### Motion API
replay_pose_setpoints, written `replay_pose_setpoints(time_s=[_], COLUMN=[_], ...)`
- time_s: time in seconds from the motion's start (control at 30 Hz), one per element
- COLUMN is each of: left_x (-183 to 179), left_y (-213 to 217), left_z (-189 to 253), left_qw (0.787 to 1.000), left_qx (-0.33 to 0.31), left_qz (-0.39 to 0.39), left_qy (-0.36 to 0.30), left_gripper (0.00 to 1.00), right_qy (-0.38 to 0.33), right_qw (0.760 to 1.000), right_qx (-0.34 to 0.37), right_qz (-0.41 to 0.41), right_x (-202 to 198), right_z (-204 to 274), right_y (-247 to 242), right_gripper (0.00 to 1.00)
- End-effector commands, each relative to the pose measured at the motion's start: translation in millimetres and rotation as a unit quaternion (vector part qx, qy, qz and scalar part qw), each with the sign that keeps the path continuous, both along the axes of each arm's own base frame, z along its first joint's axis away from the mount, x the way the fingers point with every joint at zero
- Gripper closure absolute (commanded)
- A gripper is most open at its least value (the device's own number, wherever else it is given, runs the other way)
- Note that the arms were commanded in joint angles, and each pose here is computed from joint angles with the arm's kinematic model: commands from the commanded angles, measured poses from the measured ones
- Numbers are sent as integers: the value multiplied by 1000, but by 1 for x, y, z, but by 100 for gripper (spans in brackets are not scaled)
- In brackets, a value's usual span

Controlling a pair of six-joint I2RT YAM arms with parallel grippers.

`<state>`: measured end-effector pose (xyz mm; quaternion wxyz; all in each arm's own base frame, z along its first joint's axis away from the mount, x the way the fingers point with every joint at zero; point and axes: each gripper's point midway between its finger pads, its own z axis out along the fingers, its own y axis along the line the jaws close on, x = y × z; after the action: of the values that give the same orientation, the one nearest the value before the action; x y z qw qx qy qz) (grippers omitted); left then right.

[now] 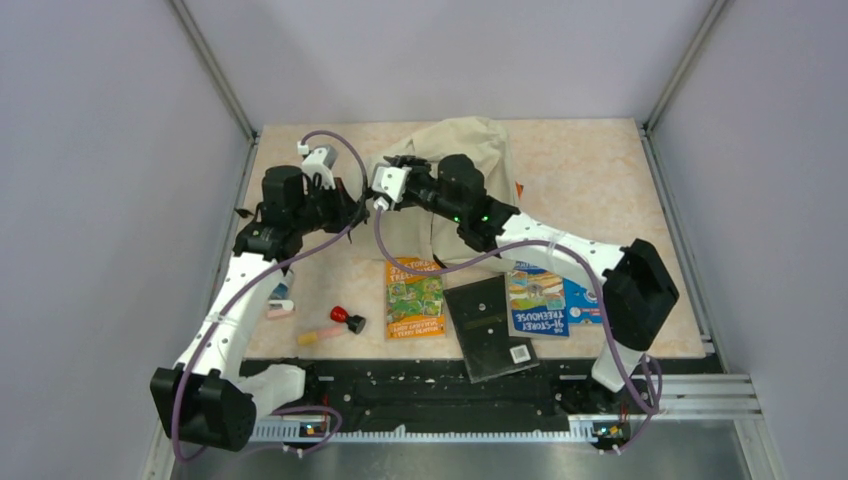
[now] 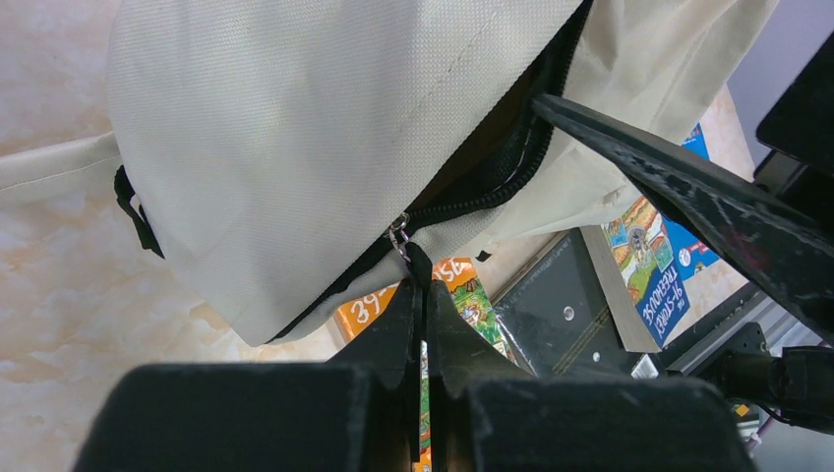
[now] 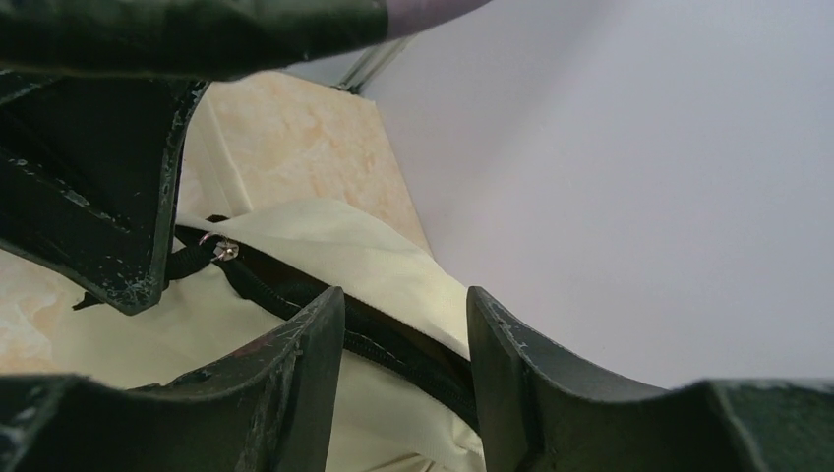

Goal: Pack the student bag
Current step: Unzip the student bag at the center of the board.

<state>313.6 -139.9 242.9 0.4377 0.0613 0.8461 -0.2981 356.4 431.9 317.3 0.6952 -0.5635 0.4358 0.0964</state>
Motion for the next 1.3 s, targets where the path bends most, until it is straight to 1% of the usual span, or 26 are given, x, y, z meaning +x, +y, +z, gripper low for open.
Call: replay_pose_setpoints(time_s=[0.0,0.17,0.3,0.4,0.57,0.67,0.73,0.77,0.87,0.93,1.13,1.27], left_x=[0,0,0,0,-2,-4,-4,-4,-3,-1,0,-2], left_y=[-4,-5,-4,-4,-7,-10,-11,-12,-11,-7,-3,-8], left_z=[9,8,9,9,11,10,9,8,8,7,9,10], left_qw=[1000,1000,1000,1000,1000,1000,1000,1000,1000,1000,999,1000], left_qx=[0,2,6,6,5,7,10,11,13,18,23,13], left_qz=[-9,-10,-6,-6,-15,-22,-24,-24,-20,-11,1,-8], left_qy=[-10,-10,-14,-14,-16,-17,-17,-17,-17,-18,-24,-21], left_gripper=[100,100,100,100,100,100,100,100,100,100,100,100], right_qy=[-32,-36,-38,-40,-47,-50,-52,-54,-54,-48,-20,-7], right_qw=[999,999,999,998,997,997,997,997,997,997,989,983], right_qx=[8,-6,-21,-31,-36,-33,-30,-28,-9,19,108,147], right_qz=[-14,-17,-33,-41,-45,-46,-44,-43,-47,-60,-95,-113], right_x=[11,16,22,24,32,38,41,42,44,45,45,44], right_z=[23,14,8,2,-1,0,1,2,9,21,63,83], right_y=[1,4,1,-2,4,11,15,17,20,17,2,-10], right_gripper=[52,49,42,39,38,40,47,53,84,99,100,100])
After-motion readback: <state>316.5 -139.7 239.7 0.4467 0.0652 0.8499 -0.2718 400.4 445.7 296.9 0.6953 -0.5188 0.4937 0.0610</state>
